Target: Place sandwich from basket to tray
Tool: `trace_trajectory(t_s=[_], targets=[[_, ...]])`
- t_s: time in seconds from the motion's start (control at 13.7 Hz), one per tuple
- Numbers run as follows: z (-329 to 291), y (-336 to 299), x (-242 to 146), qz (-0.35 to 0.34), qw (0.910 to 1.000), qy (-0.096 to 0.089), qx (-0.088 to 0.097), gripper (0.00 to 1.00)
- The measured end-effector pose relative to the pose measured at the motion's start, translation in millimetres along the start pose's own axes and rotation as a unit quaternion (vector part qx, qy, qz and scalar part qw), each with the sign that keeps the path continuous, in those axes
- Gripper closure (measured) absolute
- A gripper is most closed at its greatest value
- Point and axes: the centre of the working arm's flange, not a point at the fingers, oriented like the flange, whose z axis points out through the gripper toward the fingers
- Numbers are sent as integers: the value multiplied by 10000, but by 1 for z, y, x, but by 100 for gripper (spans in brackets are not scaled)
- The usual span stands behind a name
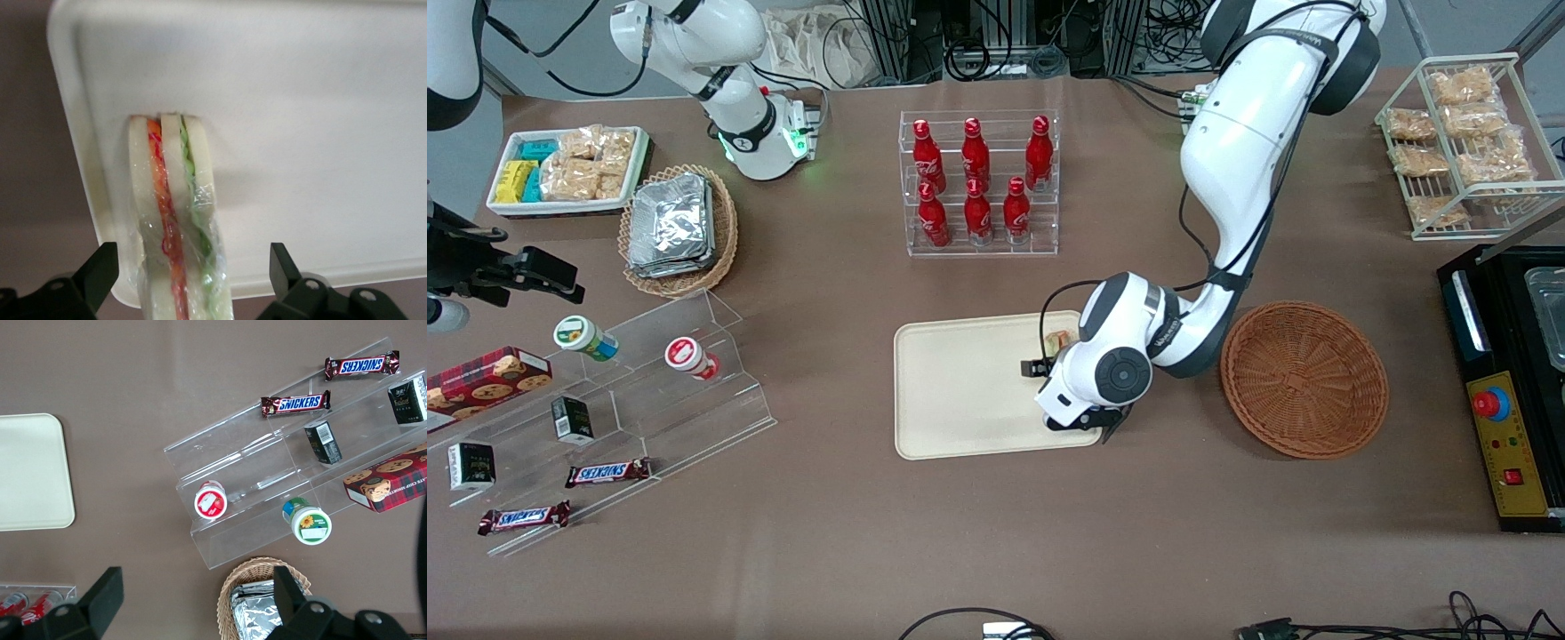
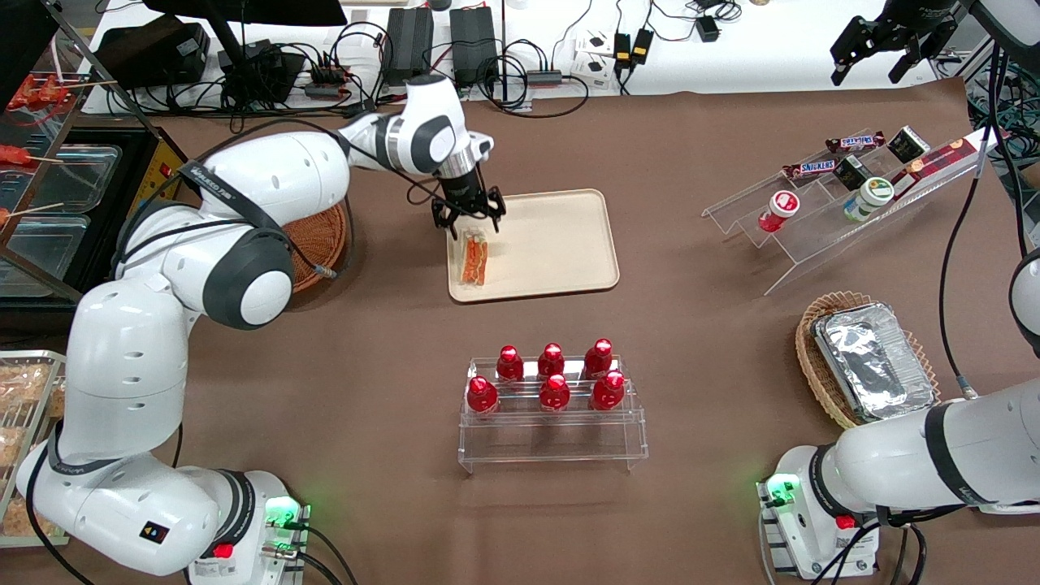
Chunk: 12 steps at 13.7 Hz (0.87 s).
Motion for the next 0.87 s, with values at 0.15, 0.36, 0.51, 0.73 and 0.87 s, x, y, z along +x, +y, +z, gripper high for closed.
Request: trace_trajectory(t_s=[0.15,0.36,0.51,0.73,0.87], targets=[[-56,-8,-3,-31,9999,152,-44,0],[-159,-55,-14,-278,9993,227,-104,0],[-221,-98,-27,-409,9989,241,-51,0],[-287,-152,-56,-233,9970,402,616,0],[-315,-179,-76,-14,9943,346,1005,0]])
